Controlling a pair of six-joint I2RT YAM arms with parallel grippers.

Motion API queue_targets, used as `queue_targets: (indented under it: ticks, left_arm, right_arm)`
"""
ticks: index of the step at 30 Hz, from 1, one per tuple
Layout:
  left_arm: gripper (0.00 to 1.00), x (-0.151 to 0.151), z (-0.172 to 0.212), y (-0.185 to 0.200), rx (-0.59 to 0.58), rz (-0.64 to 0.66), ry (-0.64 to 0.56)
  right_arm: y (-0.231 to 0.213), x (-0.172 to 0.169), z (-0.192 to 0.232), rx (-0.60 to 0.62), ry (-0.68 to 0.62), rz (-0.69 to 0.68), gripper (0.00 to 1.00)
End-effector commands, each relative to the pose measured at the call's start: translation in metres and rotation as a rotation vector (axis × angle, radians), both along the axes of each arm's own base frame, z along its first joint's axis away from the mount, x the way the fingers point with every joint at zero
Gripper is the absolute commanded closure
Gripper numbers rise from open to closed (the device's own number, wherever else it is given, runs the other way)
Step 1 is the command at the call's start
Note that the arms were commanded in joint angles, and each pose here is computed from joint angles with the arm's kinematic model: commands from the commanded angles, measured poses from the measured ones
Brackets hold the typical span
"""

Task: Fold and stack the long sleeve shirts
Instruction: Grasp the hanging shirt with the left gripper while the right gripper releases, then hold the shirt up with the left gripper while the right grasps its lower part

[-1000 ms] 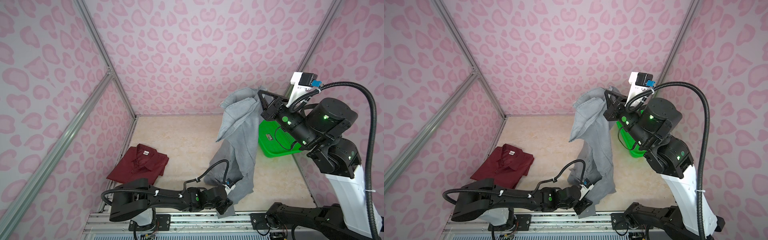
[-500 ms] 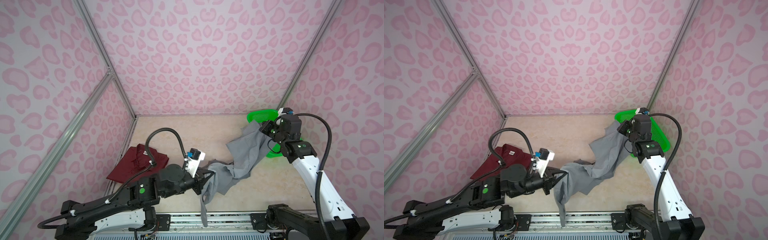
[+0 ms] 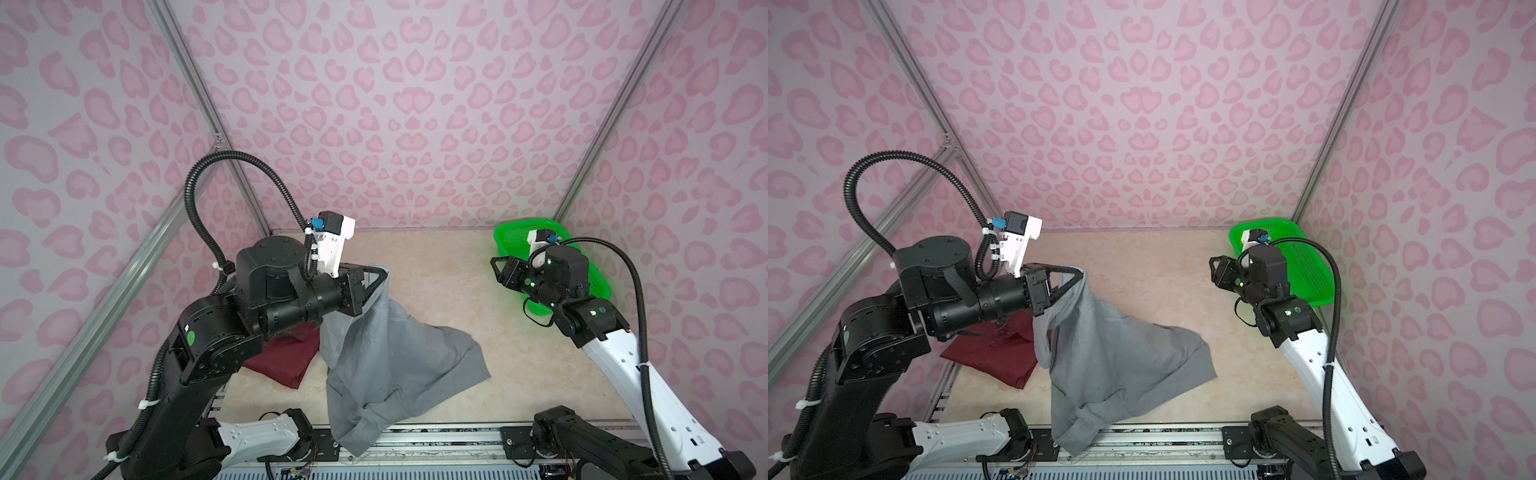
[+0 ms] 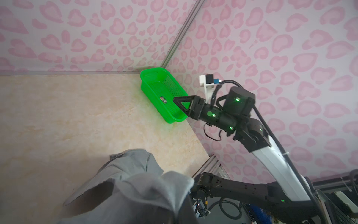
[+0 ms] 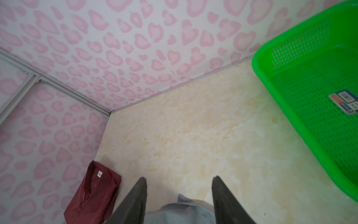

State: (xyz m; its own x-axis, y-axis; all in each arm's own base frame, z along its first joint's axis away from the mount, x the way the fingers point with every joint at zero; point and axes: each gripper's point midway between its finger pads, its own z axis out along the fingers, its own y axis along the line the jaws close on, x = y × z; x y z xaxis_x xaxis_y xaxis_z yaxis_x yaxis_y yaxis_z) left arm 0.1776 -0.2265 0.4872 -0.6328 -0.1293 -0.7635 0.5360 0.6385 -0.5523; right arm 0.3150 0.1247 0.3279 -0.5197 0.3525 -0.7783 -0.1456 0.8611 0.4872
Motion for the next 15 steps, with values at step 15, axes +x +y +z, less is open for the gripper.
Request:
queue_targets:
  ticks: [15]
  left_arm:
    - [0.98,0.072,-0.037,-0.092,0.064,-0.119,0.234]
  right_arm:
    - [0.163,-0.173,-0.046,-0.377,-0.210,0.807,0.34]
